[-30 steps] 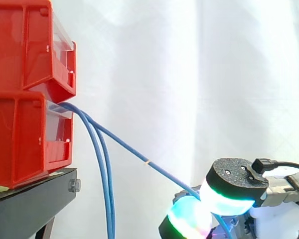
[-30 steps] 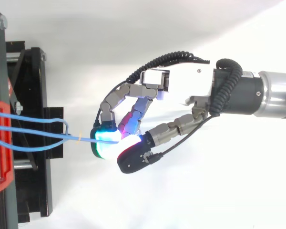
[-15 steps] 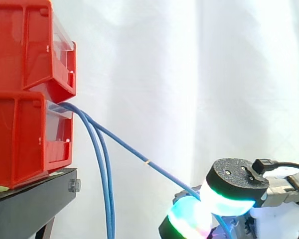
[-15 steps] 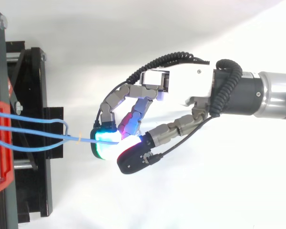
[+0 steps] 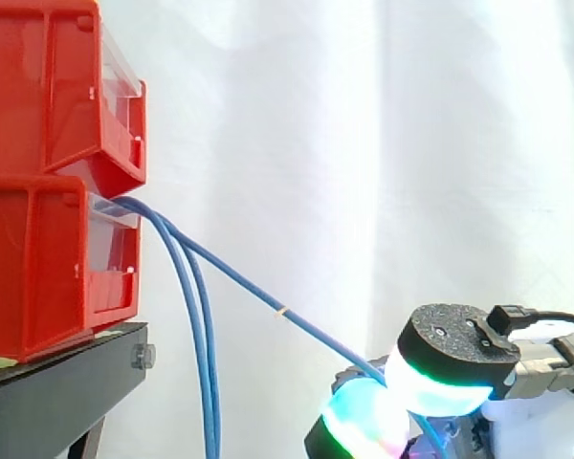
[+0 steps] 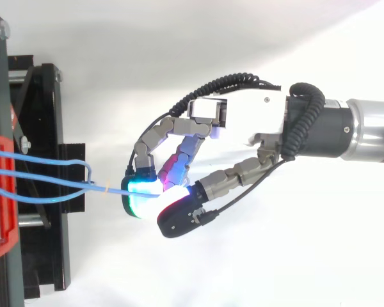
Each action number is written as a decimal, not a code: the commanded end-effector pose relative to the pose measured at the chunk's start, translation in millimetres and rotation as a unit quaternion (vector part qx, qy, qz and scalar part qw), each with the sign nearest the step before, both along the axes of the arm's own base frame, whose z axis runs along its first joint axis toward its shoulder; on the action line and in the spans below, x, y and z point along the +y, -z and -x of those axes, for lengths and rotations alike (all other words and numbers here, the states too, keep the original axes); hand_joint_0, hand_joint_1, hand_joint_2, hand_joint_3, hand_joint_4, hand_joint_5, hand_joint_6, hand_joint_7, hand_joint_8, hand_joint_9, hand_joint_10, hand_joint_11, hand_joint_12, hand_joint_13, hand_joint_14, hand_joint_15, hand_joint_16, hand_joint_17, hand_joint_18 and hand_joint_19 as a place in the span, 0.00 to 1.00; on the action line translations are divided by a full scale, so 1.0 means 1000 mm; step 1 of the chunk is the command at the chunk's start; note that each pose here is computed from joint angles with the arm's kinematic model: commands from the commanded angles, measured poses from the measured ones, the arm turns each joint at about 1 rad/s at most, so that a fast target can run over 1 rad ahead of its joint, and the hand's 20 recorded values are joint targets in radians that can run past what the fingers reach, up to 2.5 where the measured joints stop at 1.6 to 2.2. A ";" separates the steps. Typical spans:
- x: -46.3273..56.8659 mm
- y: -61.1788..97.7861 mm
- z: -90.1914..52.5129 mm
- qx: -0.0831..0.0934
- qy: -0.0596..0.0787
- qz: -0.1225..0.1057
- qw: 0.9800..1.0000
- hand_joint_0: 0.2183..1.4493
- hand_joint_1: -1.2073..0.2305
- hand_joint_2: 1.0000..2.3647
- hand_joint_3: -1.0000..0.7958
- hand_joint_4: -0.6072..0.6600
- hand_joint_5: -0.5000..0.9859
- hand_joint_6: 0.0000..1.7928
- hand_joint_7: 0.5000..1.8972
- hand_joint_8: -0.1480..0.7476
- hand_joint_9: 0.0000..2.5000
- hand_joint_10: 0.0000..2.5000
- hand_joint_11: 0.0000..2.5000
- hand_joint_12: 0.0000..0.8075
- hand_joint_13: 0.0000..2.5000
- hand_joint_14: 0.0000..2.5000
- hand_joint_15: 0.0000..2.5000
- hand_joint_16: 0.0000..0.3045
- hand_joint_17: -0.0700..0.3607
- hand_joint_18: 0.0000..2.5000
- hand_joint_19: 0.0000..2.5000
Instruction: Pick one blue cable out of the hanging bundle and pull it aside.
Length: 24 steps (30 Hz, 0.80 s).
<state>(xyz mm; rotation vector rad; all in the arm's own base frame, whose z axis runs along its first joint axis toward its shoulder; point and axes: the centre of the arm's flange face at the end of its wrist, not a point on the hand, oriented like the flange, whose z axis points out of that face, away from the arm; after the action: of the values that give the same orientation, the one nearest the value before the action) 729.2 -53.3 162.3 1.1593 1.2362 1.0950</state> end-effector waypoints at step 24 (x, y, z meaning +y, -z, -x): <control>0.007 0.000 0.000 0.000 -0.005 0.000 1.000 0.29 0.28 0.06 0.52 0.50 0.30 0.51 0.37 0.47 0.49 0.01 0.24 0.39 0.39 0.01 0.20 0.19 0.46 0.38 0.22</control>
<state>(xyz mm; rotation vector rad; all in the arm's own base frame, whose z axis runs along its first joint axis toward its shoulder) 729.6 -47.0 162.2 1.1549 1.2425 1.1015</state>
